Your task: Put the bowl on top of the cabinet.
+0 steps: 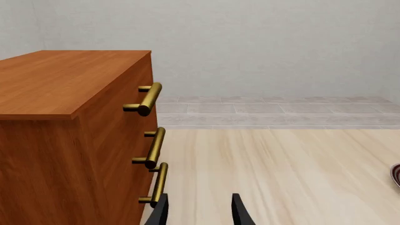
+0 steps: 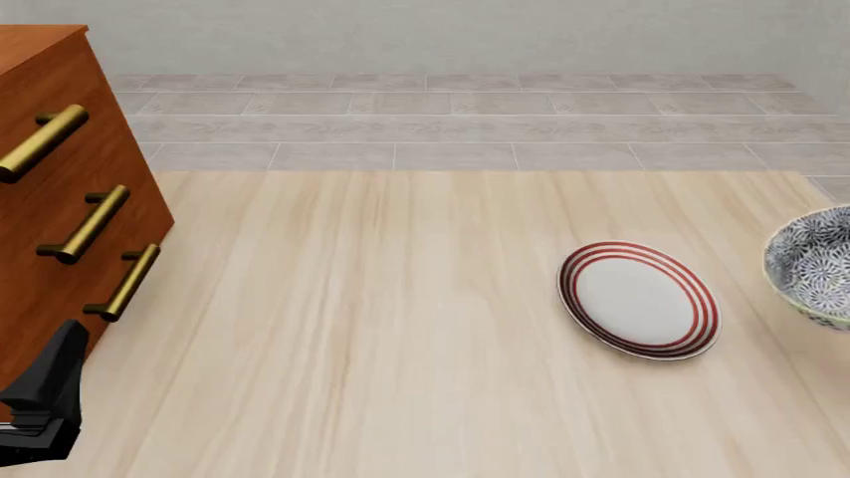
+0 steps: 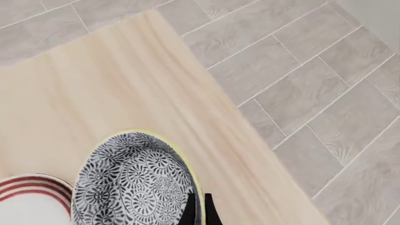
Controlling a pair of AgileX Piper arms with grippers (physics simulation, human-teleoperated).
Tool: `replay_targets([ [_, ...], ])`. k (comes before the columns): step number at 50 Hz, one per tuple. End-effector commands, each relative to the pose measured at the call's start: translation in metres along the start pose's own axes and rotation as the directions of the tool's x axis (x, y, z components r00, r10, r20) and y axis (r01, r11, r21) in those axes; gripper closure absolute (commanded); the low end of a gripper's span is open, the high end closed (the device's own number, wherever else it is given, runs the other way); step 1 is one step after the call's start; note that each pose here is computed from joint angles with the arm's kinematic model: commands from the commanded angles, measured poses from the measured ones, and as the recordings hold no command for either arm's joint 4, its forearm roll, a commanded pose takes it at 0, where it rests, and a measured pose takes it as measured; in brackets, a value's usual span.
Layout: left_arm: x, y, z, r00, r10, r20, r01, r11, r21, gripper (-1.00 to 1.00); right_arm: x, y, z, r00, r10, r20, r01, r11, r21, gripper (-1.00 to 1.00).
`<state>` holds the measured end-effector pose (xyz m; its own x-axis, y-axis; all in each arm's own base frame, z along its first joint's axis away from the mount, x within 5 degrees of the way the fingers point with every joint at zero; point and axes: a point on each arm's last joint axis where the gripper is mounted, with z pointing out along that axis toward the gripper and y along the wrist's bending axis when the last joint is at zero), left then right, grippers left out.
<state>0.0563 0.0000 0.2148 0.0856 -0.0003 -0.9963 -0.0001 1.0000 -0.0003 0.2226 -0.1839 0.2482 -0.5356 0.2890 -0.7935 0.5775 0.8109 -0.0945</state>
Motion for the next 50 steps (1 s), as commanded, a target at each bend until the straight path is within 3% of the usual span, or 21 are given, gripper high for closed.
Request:
replay_targets([
  [1, 0.000, 0.000, 0.000, 1.000, 0.000, 0.000, 0.000, 1.000, 0.000, -1.00, -0.033, 0.015, -0.062, 0.995, 0.023, 0.095, -0.018, 0.998, -0.054, 1.00],
  [10, 0.000, 0.000, 0.000, 1.000, 0.000, 0.000, 0.000, 1.000, 0.000, -1.00, -0.048, 0.029, -0.103, 0.980, 0.068, 0.188, -0.046, 0.992, -0.120, 1.00],
  [20, 0.000, 0.000, 0.000, 1.000, 0.000, 0.000, 0.000, 1.000, 0.000, -1.00, -0.042, 0.051, -0.144, 0.952, 0.098, 0.289, -0.026, 0.970, -0.243, 1.00],
  [25, 0.000, 0.000, 0.000, 1.000, 0.000, 0.000, 0.000, 1.000, 0.000, -1.00, -0.032, 0.061, -0.170, 0.927, 0.106, 0.359, 0.016, 0.947, -0.322, 1.00],
  [30, 0.000, 0.000, 0.000, 1.000, 0.000, 0.000, 0.000, 1.000, 0.000, -1.00, -0.029, 0.065, -0.184, 0.913, 0.121, 0.389, 0.033, 0.930, -0.366, 1.00],
  [31, 0.000, 0.000, 0.000, 1.000, 0.000, 0.000, 0.000, 1.000, 0.000, -1.00, -0.027, 0.067, -0.191, 0.904, 0.124, 0.409, 0.050, 0.920, -0.389, 1.00],
  [37, 0.000, 0.000, 0.000, 1.000, 0.000, 0.000, 0.000, 1.000, 0.000, -1.00, -0.022, 0.071, -0.201, 0.891, 0.134, 0.433, 0.076, 0.898, -0.433, 1.00],
  [43, 0.000, 0.000, 0.000, 1.000, 0.000, 0.000, 0.000, 1.000, 0.000, -1.00, -0.016, 0.075, -0.219, 0.860, 0.156, 0.487, 0.126, 0.859, -0.497, 1.00],
  [50, 0.000, 0.000, 0.000, 1.000, 0.000, 0.000, 0.000, 1.000, 0.000, -1.00, -0.013, 0.079, -0.225, 0.848, 0.175, 0.501, 0.145, 0.831, -0.537, 1.00],
])
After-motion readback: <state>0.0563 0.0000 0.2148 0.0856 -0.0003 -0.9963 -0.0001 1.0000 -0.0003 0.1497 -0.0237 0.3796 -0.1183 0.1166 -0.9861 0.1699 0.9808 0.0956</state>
